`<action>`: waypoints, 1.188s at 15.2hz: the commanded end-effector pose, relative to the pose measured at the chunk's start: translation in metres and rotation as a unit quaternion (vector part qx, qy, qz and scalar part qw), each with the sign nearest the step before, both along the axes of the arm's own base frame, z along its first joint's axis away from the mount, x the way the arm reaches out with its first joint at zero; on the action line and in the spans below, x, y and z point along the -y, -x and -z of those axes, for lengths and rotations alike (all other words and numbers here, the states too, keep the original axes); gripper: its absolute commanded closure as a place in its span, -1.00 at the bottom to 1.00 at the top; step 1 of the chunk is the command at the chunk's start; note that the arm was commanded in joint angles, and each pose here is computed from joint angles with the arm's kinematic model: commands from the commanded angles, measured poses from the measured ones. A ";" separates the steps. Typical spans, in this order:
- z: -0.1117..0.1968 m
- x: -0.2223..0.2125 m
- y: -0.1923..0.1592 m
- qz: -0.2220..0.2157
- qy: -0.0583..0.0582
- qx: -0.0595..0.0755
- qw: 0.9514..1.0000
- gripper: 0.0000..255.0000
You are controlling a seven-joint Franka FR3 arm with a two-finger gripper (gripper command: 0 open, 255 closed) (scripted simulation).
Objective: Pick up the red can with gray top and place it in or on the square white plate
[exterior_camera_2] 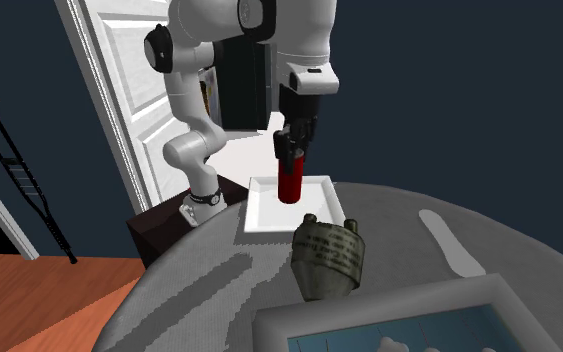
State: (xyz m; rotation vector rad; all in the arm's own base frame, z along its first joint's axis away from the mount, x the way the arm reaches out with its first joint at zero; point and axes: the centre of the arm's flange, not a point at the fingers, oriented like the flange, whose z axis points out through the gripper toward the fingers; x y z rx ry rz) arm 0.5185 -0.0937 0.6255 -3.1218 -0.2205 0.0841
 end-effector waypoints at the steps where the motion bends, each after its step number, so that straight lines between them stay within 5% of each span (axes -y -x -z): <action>1: -0.001 -0.022 0.015 0.001 0.000 0.000 1.000 1.00; 7: -0.008 -0.091 0.055 0.001 0.000 0.000 1.000 1.00; 18: 0.050 -0.091 0.055 0.001 0.000 0.000 1.000 1.00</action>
